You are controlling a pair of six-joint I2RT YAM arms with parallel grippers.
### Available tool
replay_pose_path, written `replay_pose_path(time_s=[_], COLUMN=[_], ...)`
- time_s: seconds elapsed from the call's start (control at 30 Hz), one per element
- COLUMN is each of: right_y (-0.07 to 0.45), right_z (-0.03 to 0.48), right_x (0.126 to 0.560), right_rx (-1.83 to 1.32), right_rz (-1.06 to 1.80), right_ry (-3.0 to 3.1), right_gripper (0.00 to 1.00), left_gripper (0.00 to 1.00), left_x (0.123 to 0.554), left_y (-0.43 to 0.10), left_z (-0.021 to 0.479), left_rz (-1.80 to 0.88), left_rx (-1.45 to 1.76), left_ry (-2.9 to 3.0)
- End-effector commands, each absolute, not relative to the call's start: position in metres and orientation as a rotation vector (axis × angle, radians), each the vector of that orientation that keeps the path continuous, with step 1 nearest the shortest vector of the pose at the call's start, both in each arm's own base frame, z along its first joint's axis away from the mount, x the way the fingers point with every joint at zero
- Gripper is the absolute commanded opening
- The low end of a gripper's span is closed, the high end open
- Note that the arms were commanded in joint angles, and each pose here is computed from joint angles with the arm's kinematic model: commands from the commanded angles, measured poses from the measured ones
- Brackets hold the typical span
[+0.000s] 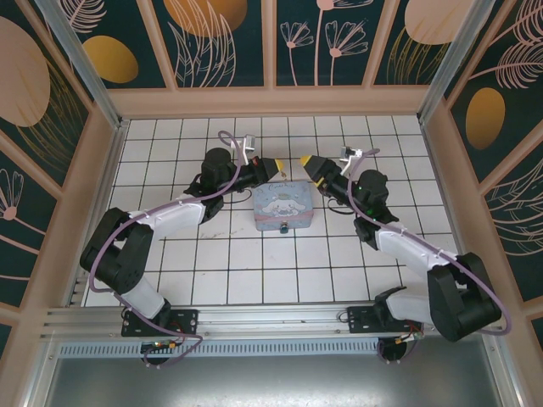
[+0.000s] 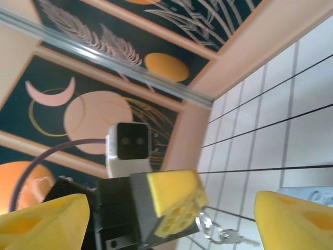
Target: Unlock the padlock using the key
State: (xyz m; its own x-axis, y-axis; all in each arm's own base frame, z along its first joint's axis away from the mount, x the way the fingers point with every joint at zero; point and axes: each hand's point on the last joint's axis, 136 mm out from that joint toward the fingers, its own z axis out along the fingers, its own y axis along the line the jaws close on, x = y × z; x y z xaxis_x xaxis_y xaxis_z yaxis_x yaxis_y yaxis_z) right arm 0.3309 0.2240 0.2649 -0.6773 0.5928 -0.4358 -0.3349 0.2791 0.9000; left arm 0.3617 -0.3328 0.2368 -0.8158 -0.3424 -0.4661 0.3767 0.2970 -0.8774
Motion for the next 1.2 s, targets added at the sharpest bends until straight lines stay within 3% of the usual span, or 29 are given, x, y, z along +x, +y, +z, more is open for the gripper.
replay_pose_path(time_s=[0.0,0.07,0.1,0.13,0.53,0.7,0.97,1.03,1.17], right_y=[0.209,0.203,0.202,0.201,0.161,0.165,0.209,0.221,0.243], right_z=[0.260,0.257,0.255,0.253,0.254,0.244,0.262,0.266,0.276], right_x=[0.348,0.357,0.361,0.365,0.373,0.375,0.347,0.342,0.336], right_rx=[0.246,0.258,0.260,0.256,0.366,0.435,0.324,0.290,0.224], right_rz=[1.281,1.190,1.163,1.142,1.018,1.089,1.487,1.531,1.629], right_ry=[1.832,1.865,1.880,1.897,1.680,1.746,1.596,1.577,1.533], right_gripper=[0.85,0.89,0.98,0.99,0.99,0.99,0.99,0.95,0.77], left_gripper=[0.00,0.00,0.00,0.00,0.00,0.00,0.00,0.00,0.00], left_x=[0.365,0.365,0.365,0.366,0.368,0.368,0.368,0.367,0.366], left_y=[-0.333,-0.333,-0.334,-0.333,-0.332,-0.333,-0.332,-0.331,-0.330], left_z=[0.281,0.284,0.284,0.285,0.299,0.304,0.308,0.309,0.311], left_rz=[-1.568,-1.568,-1.568,-1.566,-1.535,-1.546,-1.555,-1.567,-1.591], left_rx=[0.097,0.096,0.095,0.095,0.116,0.122,0.116,0.109,0.093], left_ry=[1.847,1.840,1.839,1.837,1.811,1.791,1.767,1.757,1.735])
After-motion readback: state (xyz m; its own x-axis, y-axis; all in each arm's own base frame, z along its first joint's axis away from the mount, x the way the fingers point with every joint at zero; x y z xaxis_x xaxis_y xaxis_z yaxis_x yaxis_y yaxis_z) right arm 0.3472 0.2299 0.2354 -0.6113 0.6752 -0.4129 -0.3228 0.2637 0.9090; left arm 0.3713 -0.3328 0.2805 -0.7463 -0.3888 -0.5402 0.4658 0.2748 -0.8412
